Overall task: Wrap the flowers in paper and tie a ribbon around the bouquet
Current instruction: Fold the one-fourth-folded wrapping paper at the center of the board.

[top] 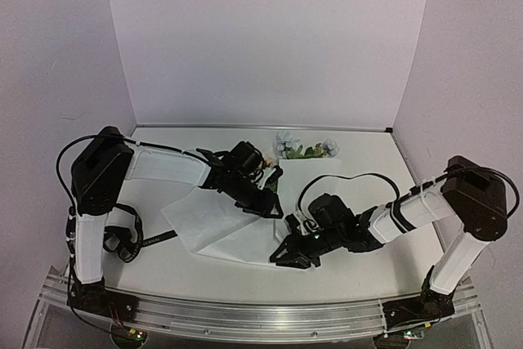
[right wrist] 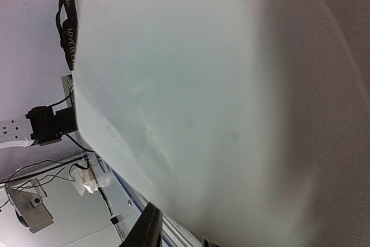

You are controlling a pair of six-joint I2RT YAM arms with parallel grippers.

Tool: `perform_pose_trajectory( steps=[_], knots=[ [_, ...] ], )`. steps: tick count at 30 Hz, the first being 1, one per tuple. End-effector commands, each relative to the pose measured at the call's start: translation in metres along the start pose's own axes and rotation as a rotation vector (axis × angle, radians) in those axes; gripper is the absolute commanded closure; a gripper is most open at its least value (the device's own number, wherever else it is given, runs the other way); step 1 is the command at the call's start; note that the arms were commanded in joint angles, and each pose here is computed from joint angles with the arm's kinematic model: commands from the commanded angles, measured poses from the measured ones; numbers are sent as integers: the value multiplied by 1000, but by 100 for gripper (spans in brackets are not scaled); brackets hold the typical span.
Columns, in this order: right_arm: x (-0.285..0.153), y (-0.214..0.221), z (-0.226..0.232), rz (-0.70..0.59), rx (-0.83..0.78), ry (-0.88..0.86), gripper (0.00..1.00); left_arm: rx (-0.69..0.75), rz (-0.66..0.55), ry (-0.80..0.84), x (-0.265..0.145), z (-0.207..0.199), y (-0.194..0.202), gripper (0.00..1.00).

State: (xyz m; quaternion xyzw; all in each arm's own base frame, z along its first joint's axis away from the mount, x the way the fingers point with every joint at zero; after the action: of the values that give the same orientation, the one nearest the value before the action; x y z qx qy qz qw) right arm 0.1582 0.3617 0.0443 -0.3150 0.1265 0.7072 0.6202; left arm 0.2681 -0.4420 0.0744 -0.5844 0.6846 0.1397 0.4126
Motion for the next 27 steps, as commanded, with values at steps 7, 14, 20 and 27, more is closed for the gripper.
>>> perform_pose_trajectory(
  steps=[7,14,20,27],
  knots=[
    [-11,-4,14,-22,-10,-56,76,13,-42,155,-4,-30,-23,65],
    [-18,-2,7,-44,0,-30,76,-10,-51,186,-7,-33,-18,91],
    [-22,6,-1,-34,6,1,75,-35,-71,199,-11,-31,-14,100],
    [-32,10,-4,-40,-15,30,72,-56,-122,203,-24,-30,-11,100]
  ],
)
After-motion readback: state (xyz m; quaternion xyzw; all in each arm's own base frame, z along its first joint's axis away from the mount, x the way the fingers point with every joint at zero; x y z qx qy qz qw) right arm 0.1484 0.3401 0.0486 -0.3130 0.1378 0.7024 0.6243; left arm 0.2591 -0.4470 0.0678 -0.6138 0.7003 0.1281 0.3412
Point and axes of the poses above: each gripper's point midway between its finger pads, its own x axis out along the fingers, its own z axis along the line the jaws close on, y = z × x, the point moved 1 cm from there along -x, back along the fingers, and after that the axes turned 14 degrees about -x, right-handed, at the moved point
